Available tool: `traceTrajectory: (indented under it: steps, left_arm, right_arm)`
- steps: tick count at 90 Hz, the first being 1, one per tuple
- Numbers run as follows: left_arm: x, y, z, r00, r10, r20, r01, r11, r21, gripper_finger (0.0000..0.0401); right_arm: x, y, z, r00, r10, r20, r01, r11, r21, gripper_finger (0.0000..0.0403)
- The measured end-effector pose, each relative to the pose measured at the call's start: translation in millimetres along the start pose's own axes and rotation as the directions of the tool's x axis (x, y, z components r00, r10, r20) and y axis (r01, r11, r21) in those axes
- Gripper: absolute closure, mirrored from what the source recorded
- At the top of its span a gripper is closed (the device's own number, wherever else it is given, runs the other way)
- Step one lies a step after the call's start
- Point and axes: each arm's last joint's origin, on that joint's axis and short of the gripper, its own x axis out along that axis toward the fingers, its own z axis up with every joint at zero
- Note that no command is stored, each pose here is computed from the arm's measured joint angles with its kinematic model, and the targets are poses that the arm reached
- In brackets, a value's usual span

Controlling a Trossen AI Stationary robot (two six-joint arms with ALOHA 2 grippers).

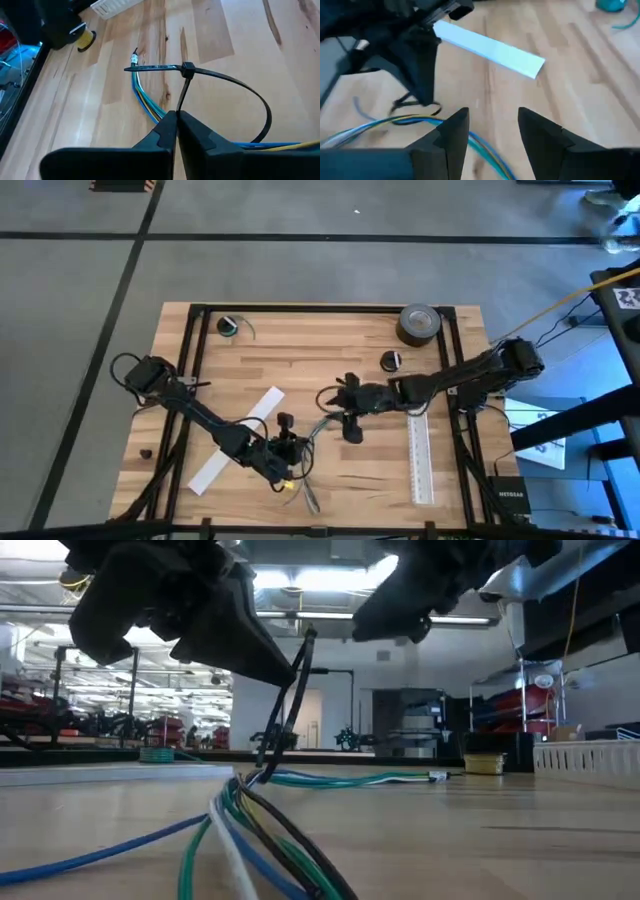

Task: Ziptie cables
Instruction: Wrap the cable wires using the black zip tie

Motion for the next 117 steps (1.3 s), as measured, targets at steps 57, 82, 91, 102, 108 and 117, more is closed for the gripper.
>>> traceTrajectory:
  steps: [57, 82, 91, 102, 108, 117]
  left_arm:
    - [5, 6, 0, 1.0, 0.014, -0.007, -0.014, 0.998, 0.061, 0.0401]
    - [8, 8, 0, 1.0, 0.022, -0.013, -0.021, 0.997, 0.071, 0.0401]
    - [8, 9, 0, 1.0, 0.022, -0.014, -0.021, 0.998, 0.064, 0.0401]
    - [8, 9, 0, 1.0, 0.023, -0.017, -0.022, 0.998, 0.064, 0.0401]
    - [8, 9, -1, 1.0, 0.023, -0.021, -0.022, 0.997, 0.067, 0.0401]
    - [8, 9, -1, 0.999, 0.024, -0.022, -0.022, 0.998, 0.066, 0.0401]
  right_arm:
    - [18, -18, -4, 0.983, 0.184, 0.026, -0.185, 0.982, 0.043, 0.0245]
    - [14, -32, -42, 0.934, 0.308, 0.184, -0.344, 0.914, 0.217, 0.0245]
    - [10, -27, -56, 0.922, 0.332, 0.198, -0.379, 0.879, 0.29, 0.0244]
    - [7, -19, -56, 0.907, 0.329, 0.265, -0.399, 0.872, 0.283, 0.0236]
    - [9, -16, -55, 0.895, 0.346, 0.283, -0.421, 0.865, 0.274, 0.0229]
    - [17, -14, -55, 0.879, 0.384, 0.282, -0.461, 0.837, 0.296, 0.0218]
